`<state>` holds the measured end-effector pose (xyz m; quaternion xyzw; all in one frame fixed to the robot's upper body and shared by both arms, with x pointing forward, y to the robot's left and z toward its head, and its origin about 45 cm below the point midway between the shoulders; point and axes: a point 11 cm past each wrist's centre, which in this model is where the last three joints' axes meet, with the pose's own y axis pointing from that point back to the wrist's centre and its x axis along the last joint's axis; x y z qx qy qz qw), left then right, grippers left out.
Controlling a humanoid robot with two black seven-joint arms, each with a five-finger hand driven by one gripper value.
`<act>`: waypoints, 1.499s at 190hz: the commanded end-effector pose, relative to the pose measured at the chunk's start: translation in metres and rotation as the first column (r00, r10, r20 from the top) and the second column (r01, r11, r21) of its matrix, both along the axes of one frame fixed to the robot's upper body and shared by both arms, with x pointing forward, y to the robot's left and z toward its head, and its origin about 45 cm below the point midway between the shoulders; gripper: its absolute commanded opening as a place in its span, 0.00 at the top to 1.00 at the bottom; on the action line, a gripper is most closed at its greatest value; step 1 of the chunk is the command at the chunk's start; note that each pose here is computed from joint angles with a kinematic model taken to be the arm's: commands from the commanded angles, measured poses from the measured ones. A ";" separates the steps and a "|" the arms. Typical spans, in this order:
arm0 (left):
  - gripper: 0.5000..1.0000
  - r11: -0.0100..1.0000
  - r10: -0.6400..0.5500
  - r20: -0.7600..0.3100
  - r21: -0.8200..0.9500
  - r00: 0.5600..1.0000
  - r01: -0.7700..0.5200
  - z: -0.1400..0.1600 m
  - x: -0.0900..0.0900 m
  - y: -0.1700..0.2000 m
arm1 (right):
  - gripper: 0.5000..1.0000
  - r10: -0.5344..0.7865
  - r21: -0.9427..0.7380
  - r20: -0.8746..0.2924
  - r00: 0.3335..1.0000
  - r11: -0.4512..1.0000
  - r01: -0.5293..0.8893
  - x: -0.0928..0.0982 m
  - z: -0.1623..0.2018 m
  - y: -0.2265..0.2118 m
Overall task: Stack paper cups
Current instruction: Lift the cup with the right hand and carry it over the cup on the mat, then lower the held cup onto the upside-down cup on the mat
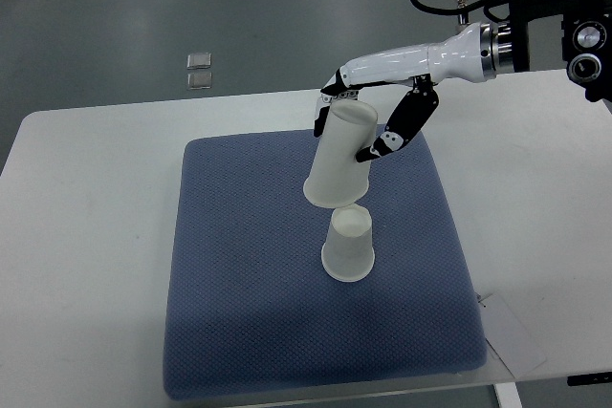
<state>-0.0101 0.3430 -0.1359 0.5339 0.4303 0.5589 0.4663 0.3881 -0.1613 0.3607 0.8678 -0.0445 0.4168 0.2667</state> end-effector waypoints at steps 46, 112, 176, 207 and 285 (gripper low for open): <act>0.00 1.000 0.000 0.000 0.000 1.000 0.000 0.000 0.000 0.000 | 1.00 0.021 -0.036 -0.007 1.000 0.999 -0.021 -0.006 -0.017 0.004; 0.00 1.000 0.000 0.000 0.000 1.000 0.000 0.000 0.000 0.000 | 1.00 0.008 -0.037 -0.003 1.000 0.999 -0.008 -0.006 -0.026 0.001; 0.00 1.000 0.000 0.000 0.000 1.000 0.000 0.000 0.000 0.000 | 1.00 0.002 -0.054 -0.012 1.000 0.999 -0.003 -0.007 -0.032 -0.004; 0.00 1.000 0.000 0.000 0.000 1.000 0.000 0.000 0.000 0.000 | 1.00 -0.001 -0.056 -0.019 1.000 0.998 0.000 -0.007 -0.035 -0.005; 0.00 1.000 0.001 0.000 0.000 1.000 -0.001 0.000 0.000 0.000 | 1.00 -0.014 -0.051 -0.025 1.000 0.999 0.013 -0.009 -0.048 -0.007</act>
